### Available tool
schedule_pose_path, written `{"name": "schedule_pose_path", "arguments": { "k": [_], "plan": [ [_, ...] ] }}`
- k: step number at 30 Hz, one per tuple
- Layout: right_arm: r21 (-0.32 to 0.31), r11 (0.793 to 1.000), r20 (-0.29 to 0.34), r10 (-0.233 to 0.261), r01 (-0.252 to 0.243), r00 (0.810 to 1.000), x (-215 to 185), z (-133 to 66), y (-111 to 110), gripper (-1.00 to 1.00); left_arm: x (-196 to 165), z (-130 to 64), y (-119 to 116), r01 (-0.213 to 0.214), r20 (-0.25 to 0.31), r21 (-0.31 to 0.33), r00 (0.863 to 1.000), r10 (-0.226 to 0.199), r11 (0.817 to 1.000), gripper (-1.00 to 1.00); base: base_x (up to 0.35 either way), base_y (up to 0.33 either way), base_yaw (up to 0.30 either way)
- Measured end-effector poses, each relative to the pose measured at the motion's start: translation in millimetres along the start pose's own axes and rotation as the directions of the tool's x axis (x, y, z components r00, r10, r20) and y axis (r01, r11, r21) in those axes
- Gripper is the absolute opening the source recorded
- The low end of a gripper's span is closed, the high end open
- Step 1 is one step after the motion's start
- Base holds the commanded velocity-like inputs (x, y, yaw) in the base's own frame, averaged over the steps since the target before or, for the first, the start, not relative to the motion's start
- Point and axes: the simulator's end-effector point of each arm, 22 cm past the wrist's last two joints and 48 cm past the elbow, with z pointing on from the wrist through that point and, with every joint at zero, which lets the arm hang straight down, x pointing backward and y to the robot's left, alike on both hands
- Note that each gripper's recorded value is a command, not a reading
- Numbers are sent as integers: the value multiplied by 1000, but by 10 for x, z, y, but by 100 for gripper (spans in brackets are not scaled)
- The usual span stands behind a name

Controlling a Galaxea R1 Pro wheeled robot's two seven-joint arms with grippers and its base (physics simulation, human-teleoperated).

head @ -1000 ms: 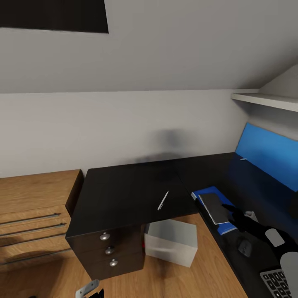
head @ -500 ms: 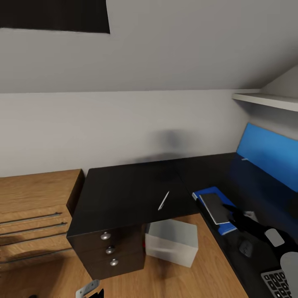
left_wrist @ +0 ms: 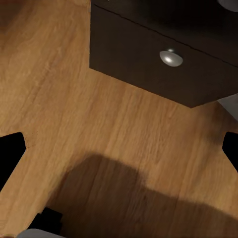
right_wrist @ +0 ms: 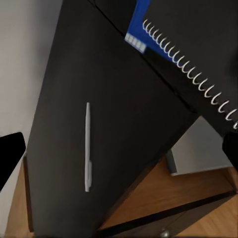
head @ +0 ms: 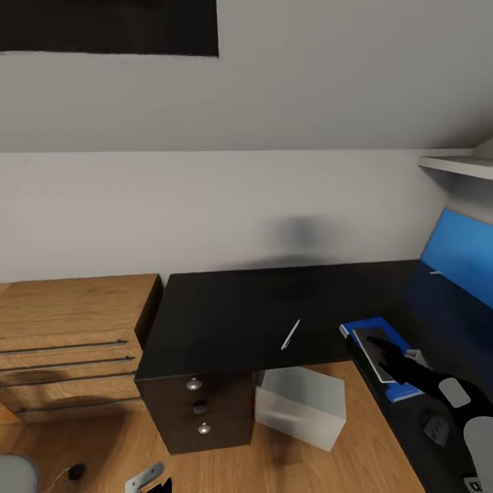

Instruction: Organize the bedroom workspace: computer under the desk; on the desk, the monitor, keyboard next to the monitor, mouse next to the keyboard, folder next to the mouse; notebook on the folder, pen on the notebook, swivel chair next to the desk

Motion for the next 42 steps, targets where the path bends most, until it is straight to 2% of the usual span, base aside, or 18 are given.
{"name": "schedule_pose_path", "arguments": {
  "k": [13, 34, 42],
  "plan": [
    [-7, 1000, 3, -3, 3, 1000, -18, -5, 22, 100, 0, 0, 0, 0, 0, 0, 1000, 0, 1000, 100, 0, 0, 251],
    [-60, 998, 3, -3, 3, 1000, -9, -1, 143, 100, 7, 0, 0, -1, -1, 0, 1000, 1, 1000, 100, 0, 0, 252],
    [-90, 996, 1, -4, 4, 1000, 7, 2, 211, 100, 7, 0, 0, 0, -2, 0, 1000, 0, 1000, 100, 0, 0, 117]
  ]
}}
